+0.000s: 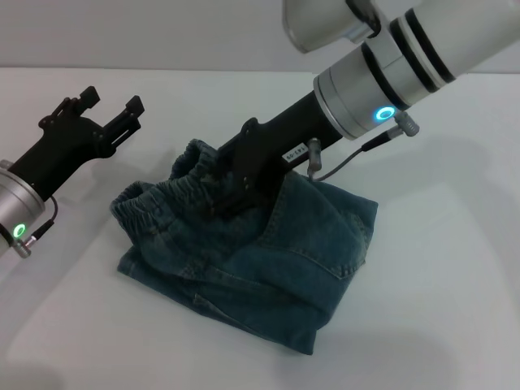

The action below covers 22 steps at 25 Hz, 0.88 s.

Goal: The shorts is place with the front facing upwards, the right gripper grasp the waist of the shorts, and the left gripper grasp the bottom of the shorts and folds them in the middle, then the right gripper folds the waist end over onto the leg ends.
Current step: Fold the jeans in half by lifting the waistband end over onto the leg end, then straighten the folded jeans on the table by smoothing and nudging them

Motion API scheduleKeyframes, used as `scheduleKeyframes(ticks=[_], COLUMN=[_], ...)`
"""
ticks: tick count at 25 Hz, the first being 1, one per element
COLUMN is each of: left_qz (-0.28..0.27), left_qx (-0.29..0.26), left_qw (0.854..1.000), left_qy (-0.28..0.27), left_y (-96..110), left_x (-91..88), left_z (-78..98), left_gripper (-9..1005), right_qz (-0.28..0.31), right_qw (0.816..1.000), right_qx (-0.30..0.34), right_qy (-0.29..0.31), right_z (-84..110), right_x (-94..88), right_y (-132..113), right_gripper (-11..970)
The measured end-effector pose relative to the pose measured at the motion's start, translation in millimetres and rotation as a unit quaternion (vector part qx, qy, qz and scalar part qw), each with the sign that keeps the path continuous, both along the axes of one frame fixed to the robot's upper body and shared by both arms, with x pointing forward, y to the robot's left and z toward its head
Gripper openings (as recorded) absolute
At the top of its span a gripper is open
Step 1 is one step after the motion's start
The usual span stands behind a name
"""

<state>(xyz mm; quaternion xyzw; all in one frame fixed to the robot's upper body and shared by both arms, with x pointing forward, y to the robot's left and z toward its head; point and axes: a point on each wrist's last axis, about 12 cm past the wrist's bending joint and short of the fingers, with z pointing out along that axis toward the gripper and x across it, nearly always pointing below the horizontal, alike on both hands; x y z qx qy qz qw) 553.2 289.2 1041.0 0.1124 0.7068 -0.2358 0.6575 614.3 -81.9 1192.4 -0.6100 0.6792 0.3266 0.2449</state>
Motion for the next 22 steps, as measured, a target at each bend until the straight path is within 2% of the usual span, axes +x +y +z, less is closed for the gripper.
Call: scheduleKeyframes(ticks=[8,11,14,15,16,18,22], left_qz=[0.004,-0.005,-0.022,-0.024,-0.028,-0.037,-0.048], left_qx=[-0.006,-0.015,-0.031,-0.033,-0.037,-0.045,-0.056], left_qw=[1.000,1.000,0.999,0.999,0.999,0.998,0.997], left_qy=[0.001,-0.002,-0.013,-0.016,-0.021,-0.031,-0.038], left_y=[0,-4,-10,-10,-12,-14,-18], left_x=[-1.4,-1.7,-2.7,-3.0,-3.5,-5.4,-8.4], left_z=[-0.9,0.4,4.1,4.7,6.1,8.4,9.7], left_gripper=[827,827,827,827,827,827,827], right_qz=[0.008,-0.023,-0.092,-0.134,-0.134,-0.179,-0.261], right_qw=[1.000,0.999,0.995,0.988,0.988,0.976,0.939], right_qx=[-0.027,-0.022,0.016,0.051,0.051,0.095,0.177], right_qy=[-0.001,-0.014,-0.037,-0.055,-0.055,-0.077,-0.140], right_z=[-15.9,-25.6,-37.3,-42.0,-42.0,-47.7,-55.0], right_x=[-6.2,-2.9,6.0,11.5,11.5,14.8,15.9], right_y=[3,0,-12,-24,-24,-40,-75], right_gripper=[524,524,524,524,524,524,524])
